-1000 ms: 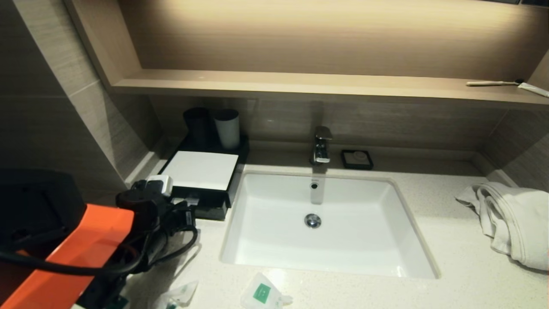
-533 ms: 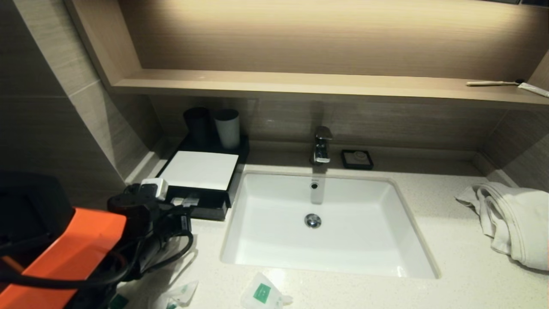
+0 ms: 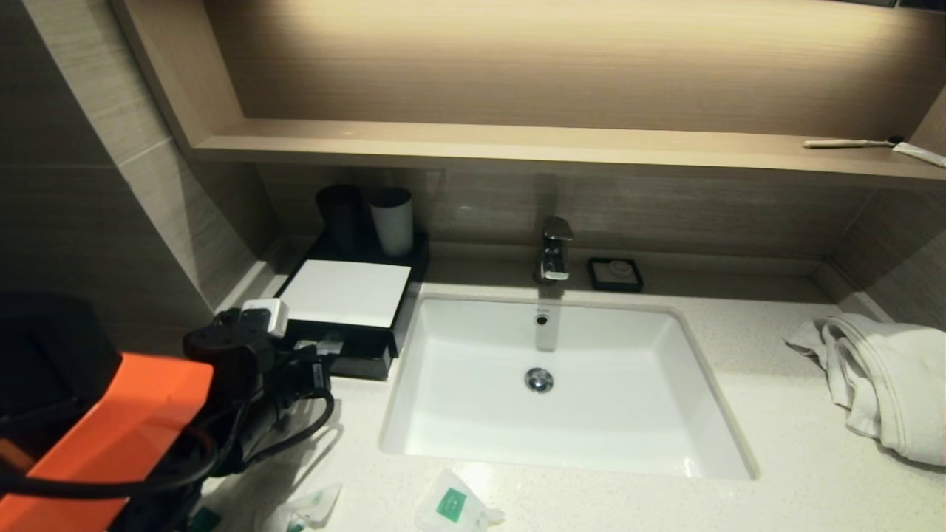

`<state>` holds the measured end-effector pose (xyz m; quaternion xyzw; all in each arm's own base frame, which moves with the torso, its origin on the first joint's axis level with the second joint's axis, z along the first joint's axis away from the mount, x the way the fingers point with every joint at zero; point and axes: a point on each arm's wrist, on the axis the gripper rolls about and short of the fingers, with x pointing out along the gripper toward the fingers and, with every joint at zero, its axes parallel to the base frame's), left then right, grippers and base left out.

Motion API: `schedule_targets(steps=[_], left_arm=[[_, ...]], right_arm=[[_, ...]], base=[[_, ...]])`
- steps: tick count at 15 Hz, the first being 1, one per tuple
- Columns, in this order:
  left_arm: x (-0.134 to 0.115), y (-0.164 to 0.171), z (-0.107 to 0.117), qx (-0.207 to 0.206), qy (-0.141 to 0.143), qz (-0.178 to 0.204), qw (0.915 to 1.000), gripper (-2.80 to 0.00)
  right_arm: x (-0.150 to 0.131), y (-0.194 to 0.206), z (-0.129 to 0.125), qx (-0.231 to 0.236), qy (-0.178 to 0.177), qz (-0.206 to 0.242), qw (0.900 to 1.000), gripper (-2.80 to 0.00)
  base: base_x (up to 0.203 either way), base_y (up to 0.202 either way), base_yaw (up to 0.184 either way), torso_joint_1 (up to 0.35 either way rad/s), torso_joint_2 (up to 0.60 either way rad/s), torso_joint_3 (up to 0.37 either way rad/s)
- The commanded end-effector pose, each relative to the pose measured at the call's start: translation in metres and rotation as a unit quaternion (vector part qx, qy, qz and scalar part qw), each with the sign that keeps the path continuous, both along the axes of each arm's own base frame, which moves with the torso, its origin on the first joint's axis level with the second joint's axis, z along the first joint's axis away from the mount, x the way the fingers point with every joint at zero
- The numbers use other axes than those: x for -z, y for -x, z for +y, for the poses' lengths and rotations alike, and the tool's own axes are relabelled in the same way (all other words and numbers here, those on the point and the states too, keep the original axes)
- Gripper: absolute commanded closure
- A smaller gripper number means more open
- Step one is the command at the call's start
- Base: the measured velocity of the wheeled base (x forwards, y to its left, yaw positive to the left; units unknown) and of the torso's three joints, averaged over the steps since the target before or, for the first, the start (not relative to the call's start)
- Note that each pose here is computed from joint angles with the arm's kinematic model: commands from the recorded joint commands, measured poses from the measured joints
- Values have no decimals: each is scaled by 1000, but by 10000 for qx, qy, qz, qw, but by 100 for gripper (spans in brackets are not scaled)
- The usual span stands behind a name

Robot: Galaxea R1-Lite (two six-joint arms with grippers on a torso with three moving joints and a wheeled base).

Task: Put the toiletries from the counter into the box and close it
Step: Open the drawer

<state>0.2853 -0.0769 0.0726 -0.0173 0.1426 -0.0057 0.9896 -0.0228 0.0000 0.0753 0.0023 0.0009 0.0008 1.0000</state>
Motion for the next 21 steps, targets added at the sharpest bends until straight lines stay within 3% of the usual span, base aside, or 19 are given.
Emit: schedule_targets(steps=[1, 21], left_arm=[[-4, -3, -1, -6, 14, -91, 10000, 0], [-16, -33, -8, -11, -153, 386, 9991, 0]], right_arm=[[0, 0, 0, 0, 0, -1, 10000, 0], [0, 0, 0, 0, 0, -1, 10000, 0]], base=[[0, 0, 0, 0, 0, 0], [0, 0, 0, 0, 0, 0]])
